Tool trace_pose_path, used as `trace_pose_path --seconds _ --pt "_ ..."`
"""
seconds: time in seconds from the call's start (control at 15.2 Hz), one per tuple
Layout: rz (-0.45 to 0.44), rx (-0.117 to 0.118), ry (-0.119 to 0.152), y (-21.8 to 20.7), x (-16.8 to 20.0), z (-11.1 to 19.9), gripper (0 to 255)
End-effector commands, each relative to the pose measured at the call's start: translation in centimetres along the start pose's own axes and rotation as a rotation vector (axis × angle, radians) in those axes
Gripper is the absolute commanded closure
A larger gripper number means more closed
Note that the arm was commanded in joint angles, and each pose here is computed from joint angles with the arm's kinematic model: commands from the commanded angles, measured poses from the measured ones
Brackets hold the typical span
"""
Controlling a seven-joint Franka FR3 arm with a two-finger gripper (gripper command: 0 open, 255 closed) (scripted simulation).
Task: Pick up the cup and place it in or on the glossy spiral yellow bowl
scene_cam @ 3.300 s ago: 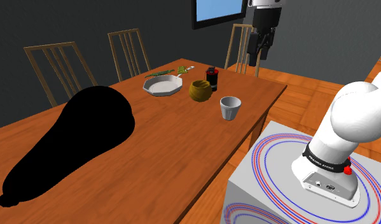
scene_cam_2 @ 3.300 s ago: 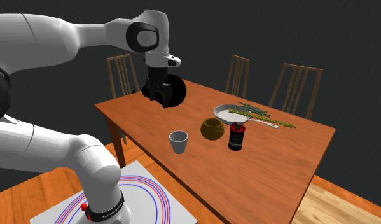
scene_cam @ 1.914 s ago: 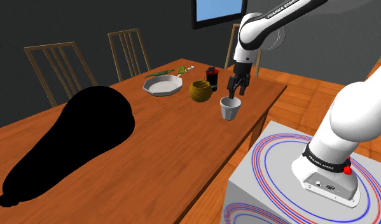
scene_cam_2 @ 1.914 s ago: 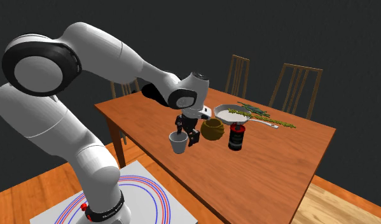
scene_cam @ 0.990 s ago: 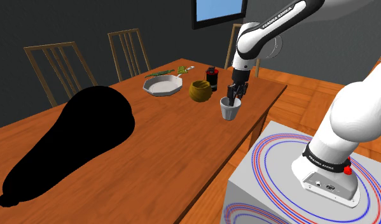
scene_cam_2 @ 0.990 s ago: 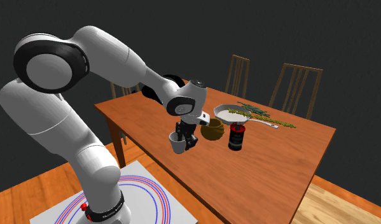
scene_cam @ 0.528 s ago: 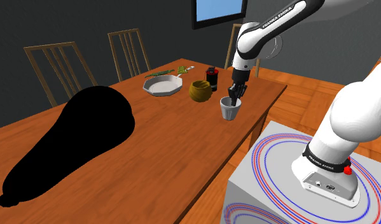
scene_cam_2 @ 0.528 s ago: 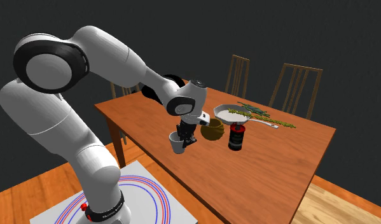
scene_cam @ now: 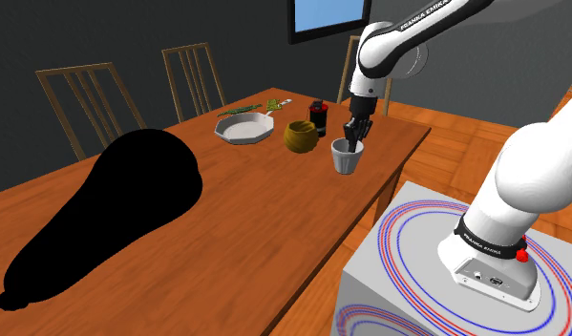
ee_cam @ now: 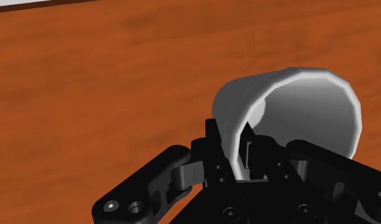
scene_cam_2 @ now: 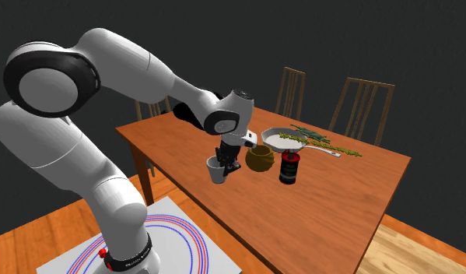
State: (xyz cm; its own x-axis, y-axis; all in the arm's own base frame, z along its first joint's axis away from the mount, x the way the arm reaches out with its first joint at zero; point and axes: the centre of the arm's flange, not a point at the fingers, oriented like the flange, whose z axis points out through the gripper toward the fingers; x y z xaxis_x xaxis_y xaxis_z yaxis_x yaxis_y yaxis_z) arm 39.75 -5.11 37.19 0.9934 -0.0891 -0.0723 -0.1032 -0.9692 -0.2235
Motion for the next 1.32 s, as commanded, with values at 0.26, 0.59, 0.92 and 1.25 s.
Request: trace_pose_path --seconds 0.26,0.59,0.92,1.25 --pt "0.0 0.0 0.0 -0.8 -0.2 -3.1 255" --pt "0.0 0.0 0.0 -1.4 -0.4 -5.7 255" --pt "0.0 0.0 0.0 -2.0 -0.6 -8.3 255" --pt "0.0 0.0 0.0 -2.6 -0.8 -10.8 255"
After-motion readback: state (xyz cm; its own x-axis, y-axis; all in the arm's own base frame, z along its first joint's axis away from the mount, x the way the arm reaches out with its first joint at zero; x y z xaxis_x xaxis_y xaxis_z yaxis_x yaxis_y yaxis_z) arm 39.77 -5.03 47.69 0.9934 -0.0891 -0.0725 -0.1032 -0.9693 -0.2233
